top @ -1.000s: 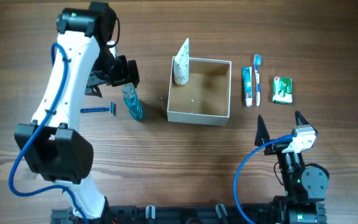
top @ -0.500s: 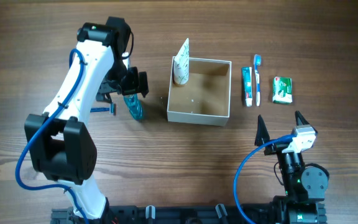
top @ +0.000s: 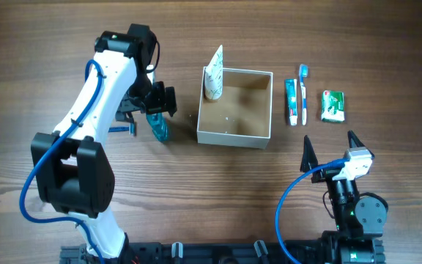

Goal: Pack container
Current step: 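Grasp the Listerine bottle with the left gripper and lift it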

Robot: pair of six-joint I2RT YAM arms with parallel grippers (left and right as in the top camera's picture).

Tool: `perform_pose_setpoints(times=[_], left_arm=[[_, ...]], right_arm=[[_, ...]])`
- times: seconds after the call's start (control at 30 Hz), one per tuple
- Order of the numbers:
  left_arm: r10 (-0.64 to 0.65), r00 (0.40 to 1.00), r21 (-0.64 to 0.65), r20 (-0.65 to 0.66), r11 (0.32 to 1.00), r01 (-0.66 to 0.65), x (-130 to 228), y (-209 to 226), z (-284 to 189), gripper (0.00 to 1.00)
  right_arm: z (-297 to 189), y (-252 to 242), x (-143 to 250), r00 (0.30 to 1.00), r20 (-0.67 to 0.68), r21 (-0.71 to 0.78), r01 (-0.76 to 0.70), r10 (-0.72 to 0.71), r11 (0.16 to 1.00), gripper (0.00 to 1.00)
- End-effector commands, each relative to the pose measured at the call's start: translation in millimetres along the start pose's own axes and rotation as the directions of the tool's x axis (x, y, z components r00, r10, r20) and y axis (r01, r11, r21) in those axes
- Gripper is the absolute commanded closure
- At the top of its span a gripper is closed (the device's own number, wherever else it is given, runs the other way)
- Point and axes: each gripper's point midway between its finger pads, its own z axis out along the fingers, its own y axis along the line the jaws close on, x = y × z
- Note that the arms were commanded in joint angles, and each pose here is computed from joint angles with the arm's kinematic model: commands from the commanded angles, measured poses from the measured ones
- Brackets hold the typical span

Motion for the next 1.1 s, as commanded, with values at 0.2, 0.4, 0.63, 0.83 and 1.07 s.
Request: perform_pose_setpoints(times=[0.2,0.4,0.63,0.83,1.07], left_arm=[[0.002,1.000,0.009,0.014,1.000,-0.003,-3.9,-3.9,3.1,0.14],[0.002,1.000,0.009,0.011,1.000,-0.002,-3.2,-3.7,3.1,0.31],[0.001,1.000,0.008,0.011,1.000,-0.002,-3.0,-3.7,3.0,0.58],[0.001,1.000,0.008,0.011,1.000,-0.001,-3.0,-3.7,3.0,0.73],[0.002,1.000,0.012,0.020,1.000,-0.002,-3.2,-3.8,0.1,0.78]], right_arm=[[-0.3,3.1,-1.7,1.000,0.009,-0.015,0.004,-0.004,1.000,0.00],[-0.3,3.1,-1.7,1.000,0.009,-0.015,0.004,-0.004,1.000,0.00],[-0.3,3.1,-1.7,1.000,0.009,-0.015,0.004,-0.004,1.000,0.00],[-0.3,3.1,-1.7,1.000,0.009,-0.015,0.004,-0.004,1.000,0.00],[-0.3,3.1,-1.7,1.000,0.009,-0.015,0.004,-0.004,1.000,0.00]])
